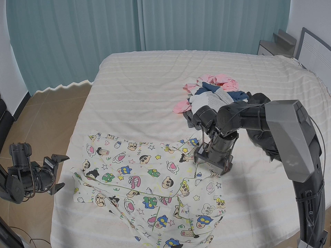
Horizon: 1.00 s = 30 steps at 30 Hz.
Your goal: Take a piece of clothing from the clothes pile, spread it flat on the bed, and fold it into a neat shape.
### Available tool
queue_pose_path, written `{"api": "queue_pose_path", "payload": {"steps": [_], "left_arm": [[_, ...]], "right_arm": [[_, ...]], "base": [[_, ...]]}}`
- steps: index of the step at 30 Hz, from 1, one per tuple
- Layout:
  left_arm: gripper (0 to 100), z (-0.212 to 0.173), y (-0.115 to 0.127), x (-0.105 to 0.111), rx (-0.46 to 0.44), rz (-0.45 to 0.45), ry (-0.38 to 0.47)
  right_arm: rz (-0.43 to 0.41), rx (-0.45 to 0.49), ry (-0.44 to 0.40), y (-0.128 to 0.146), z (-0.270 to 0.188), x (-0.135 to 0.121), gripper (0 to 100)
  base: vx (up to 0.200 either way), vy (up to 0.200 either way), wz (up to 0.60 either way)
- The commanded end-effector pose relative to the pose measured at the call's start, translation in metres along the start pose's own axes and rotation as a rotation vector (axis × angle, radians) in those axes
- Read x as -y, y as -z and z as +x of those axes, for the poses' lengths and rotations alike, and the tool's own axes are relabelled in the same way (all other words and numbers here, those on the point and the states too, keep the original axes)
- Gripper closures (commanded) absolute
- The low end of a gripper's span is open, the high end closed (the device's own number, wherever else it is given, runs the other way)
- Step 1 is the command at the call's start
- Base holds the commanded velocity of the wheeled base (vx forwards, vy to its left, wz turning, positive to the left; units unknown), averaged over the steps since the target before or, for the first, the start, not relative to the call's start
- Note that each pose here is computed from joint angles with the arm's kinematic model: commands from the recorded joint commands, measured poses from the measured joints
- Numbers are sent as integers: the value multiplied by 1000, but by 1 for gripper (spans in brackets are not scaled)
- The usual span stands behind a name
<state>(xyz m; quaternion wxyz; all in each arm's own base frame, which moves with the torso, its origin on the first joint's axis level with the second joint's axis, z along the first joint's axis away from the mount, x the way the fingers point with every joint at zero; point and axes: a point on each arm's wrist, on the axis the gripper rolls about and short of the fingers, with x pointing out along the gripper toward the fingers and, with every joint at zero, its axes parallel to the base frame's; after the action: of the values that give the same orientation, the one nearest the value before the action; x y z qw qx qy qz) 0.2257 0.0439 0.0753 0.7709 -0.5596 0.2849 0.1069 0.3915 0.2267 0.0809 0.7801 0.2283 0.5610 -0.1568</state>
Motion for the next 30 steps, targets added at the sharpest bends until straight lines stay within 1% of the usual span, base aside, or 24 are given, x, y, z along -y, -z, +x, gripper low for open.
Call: {"api": "queue_pose_path", "payload": {"steps": [1,2,6,7,8,9,11,12,14,15,16,17,19,20,21,22,23,24,25,26,28,30], "left_arm": [[0,-8,7,-4,-41,22,40],[0,-8,7,-5,-40,32,43],[0,-9,8,-5,-42,38,45],[0,-9,8,-5,-42,38,45],[0,-9,8,-5,-42,38,45],[0,-9,8,-5,-42,38,45],[0,-9,8,-6,-43,37,43],[0,-9,9,-6,-45,37,42],[0,-9,9,-6,-48,37,44],[0,-9,9,-6,-56,38,48],[0,-9,9,-6,-58,38,50],[0,-9,9,-7,-69,37,53],[0,-8,9,-6,-76,40,58],[0,-8,9,-6,-78,40,59],[0,-9,9,-6,-78,44,59],[0,-9,10,-6,-81,58,61],[0,-9,10,-6,-82,65,60],[0,-9,10,-6,-80,77,60],[0,-9,10,-6,-80,79,60],[0,-9,10,-7,-79,91,58],[0,-8,10,-6,-80,92,59],[0,-8,10,-7,-82,91,57]], "right_arm": [[-9,-103,122,-6,-49,31,0],[-17,-134,147,-6,-62,39,0],[-38,-153,175,-2,-78,45,0],[-42,-142,160,-1,-93,48,0],[-43,-138,156,0,-96,48,0],[-49,-117,114,4,-117,49,0],[-62,-90,57,10,-148,54,0],[-73,-78,29,15,-168,60,0],[-101,-64,6,26,-199,71,0],[-115,-52,-2,32,-217,81,0],[-122,-47,-2,35,-224,85,0],[-135,-26,7,43,-247,101,0],[-137,-10,43,53,-270,123,0],[-134,-10,50,54,-273,127,0],[-105,7,31,56,-285,137,0],[-49,33,-7,58,-299,149,0],[-18,47,-31,58,-307,156,0],[8,73,-75,60,-321,171,0],[11,76,-82,60,-323,173,0],[42,124,-147,63,-344,198,0],[97,169,-192,64,-359,221,0],[177,220,-244,67,-376,249,0]], "base": [[0,0,0],[0,0,0],[0,0,0],[0,0,0],[0,0,0],[0,0,0],[0,0,0],[0,0,0],[0,0,0],[0,0,0],[0,0,0],[0,0,0],[0,0,0],[0,0,0],[0,0,0],[0,0,0],[0,0,0],[0,0,0],[0,0,0],[0,0,0],[0,0,0],[0,0,0]]}}
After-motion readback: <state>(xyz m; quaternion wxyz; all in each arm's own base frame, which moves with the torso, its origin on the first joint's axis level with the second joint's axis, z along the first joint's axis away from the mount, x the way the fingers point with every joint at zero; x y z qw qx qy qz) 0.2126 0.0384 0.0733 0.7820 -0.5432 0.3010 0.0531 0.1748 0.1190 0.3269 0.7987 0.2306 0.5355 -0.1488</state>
